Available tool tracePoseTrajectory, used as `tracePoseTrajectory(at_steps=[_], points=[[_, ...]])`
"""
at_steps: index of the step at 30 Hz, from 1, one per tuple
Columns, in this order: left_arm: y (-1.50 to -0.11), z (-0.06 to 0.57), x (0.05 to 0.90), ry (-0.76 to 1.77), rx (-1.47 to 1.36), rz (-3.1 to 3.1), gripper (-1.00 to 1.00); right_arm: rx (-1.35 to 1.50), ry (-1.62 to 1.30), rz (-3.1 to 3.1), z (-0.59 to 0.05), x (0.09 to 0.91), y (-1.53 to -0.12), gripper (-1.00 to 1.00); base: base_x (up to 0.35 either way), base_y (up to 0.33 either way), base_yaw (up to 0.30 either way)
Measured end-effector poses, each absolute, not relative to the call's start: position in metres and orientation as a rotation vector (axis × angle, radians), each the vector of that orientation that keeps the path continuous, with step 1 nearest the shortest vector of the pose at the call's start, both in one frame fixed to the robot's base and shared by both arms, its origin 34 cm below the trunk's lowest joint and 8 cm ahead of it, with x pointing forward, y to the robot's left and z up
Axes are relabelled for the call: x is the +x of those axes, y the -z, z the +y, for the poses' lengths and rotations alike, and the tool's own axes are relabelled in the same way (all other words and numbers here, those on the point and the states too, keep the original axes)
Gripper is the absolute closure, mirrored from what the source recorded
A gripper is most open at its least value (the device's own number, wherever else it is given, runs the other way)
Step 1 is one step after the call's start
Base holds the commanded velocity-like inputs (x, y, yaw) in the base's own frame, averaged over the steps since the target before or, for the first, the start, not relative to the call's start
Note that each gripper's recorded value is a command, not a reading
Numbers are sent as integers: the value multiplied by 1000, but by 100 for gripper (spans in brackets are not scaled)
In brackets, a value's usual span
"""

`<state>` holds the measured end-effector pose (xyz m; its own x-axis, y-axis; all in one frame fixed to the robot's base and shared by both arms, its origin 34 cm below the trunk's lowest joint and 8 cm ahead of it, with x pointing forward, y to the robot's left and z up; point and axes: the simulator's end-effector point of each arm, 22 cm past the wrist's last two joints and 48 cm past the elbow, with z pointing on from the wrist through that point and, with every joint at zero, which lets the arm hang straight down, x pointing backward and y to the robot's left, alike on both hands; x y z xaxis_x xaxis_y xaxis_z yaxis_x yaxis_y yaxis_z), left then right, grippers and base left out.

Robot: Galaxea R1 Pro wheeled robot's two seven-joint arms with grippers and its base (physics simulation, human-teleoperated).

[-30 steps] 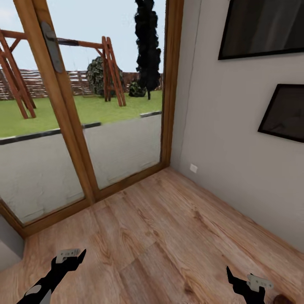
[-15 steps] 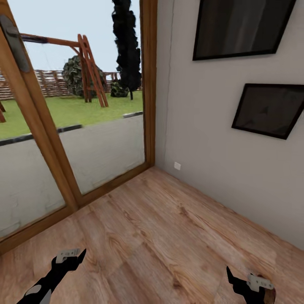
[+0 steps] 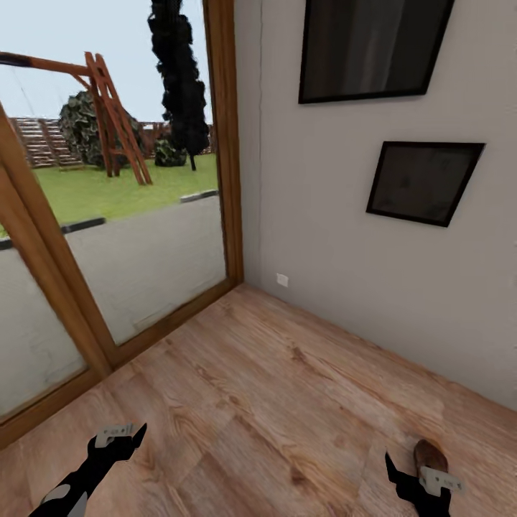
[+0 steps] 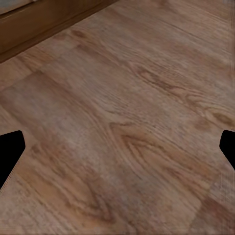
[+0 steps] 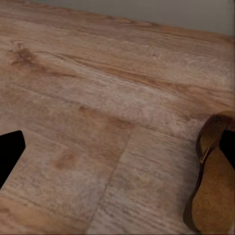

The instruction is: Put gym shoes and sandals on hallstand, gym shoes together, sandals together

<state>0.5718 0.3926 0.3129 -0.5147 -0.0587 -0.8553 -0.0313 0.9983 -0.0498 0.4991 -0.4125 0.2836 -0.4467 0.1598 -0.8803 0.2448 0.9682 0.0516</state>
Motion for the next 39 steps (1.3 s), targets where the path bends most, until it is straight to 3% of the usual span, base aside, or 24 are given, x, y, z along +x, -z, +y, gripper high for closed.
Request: tracePoseTrajectory(at_steps=[15,39], points=[[-313,392,572,34,-63,2112,-100,286,100,2043,-413,499,-284,-100,132,283,-266],[-313,393,572,33,-64,2113,-100,286,99,2043,-412,499,-284,-100,19,17,-266]])
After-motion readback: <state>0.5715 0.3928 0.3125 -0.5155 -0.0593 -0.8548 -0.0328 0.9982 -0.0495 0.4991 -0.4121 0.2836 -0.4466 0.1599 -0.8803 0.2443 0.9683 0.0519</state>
